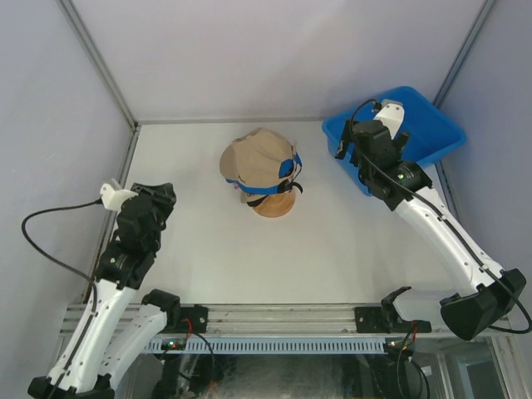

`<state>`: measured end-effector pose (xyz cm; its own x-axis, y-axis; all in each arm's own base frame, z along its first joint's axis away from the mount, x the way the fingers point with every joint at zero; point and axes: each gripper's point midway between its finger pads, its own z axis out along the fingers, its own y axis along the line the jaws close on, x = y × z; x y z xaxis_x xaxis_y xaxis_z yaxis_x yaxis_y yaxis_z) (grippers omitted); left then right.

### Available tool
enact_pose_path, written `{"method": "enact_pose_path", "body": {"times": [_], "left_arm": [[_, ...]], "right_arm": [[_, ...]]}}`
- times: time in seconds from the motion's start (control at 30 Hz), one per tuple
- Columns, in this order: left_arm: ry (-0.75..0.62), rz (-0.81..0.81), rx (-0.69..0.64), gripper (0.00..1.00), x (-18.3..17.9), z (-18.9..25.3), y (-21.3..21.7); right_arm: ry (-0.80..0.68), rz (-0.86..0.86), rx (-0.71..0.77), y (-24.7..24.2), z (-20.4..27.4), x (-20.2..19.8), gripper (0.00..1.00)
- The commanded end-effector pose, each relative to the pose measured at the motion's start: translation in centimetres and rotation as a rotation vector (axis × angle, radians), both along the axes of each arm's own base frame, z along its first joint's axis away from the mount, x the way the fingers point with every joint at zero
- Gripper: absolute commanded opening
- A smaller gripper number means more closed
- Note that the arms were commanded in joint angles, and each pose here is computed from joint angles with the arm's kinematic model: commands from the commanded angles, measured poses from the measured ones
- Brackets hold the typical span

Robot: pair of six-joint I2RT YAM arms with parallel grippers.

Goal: Stack the hats
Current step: Reset both arms

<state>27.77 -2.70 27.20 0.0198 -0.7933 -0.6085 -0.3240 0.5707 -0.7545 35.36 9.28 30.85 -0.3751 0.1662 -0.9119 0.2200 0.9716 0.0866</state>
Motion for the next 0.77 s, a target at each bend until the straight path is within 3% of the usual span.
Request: {"method": "enact_pose_path", "body": {"times": [0.0, 0.3, 0.73], "left_arm": [[0.055, 0.113, 0.154, 0.40, -3.2, -0.8, 2.8], [0.087, 0.108, 0.261, 0.40, -5.9, -1.3, 3.0], [0.119, 0.140, 0.367, 0.43, -6.9, -2.1, 4.4]], "right_arm": [[0.004, -0.181, -0.019, -3.0, -0.4, -1.5, 0.98], [0.001, -0.196, 0.004, -5.0, -1.7, -4.4, 0.98], [-0.039, -0.182, 0.062, -6.0, -3.2, -6.1, 0.98]]}}
